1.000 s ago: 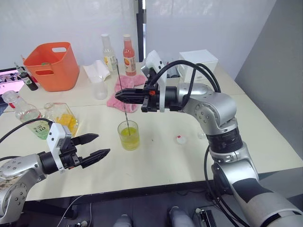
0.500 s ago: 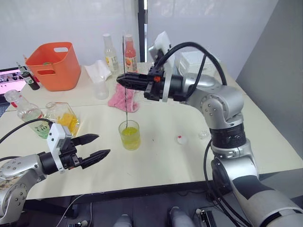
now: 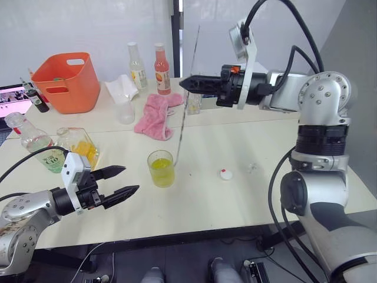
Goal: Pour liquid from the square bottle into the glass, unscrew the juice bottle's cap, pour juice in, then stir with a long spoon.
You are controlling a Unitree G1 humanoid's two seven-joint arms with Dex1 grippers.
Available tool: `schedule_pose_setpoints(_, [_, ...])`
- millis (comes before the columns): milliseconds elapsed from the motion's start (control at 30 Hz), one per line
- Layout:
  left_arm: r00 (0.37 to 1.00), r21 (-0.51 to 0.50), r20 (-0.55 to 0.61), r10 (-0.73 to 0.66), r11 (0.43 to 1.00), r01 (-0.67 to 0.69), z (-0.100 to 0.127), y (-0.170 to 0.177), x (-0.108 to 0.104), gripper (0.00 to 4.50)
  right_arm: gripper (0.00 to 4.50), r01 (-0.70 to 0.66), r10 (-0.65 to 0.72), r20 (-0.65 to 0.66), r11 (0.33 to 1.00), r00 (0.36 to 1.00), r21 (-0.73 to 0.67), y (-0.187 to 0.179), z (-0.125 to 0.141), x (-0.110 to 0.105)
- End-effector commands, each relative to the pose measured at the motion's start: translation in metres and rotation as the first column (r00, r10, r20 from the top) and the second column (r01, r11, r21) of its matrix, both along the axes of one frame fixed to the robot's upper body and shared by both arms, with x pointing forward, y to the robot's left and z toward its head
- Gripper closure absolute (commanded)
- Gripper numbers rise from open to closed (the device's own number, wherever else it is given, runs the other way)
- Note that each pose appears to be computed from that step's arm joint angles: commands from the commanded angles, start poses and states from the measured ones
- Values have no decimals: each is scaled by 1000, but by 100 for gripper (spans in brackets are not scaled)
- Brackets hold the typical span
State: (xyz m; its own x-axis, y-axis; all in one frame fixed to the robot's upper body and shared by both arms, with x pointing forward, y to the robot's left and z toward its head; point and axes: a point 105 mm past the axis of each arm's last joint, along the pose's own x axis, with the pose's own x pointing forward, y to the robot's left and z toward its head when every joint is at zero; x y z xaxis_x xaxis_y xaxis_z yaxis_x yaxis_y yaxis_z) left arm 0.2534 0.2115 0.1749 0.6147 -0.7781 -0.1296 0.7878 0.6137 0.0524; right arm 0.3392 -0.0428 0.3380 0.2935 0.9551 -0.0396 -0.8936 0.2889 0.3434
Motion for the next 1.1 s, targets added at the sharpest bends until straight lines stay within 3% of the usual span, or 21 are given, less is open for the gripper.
schedule_pose_setpoints(33, [999,20,35,-35,999,34,3,-2,-1,17,450,-14,4,-76,991,997,-130,-7,-24,-10])
schedule_pose_setpoints(100, [997,18,65,-51,999,50,5,-4,-1,17,450,21,-49,-111,971,993,-236,-11,-50,-5])
schedule_pose_setpoints(300, [979,11,177,-104,995,103,11,-7,-6,17,450,74,-136,-124,909,983,-411,-11,-96,7])
schedule_pose_setpoints(633, [979,55,92,-182,983,177,0,-12,-14,17,450,193,-315,-106,778,943,-598,-14,-173,45])
schedule_pose_setpoints(800, [979,57,81,-188,981,184,-1,-13,-16,17,450,211,-357,-115,750,927,-627,-18,-200,53])
schedule_pose_setpoints(1100, [980,57,76,-183,982,179,3,-10,-13,17,450,273,-408,-75,725,910,-632,-26,-215,60])
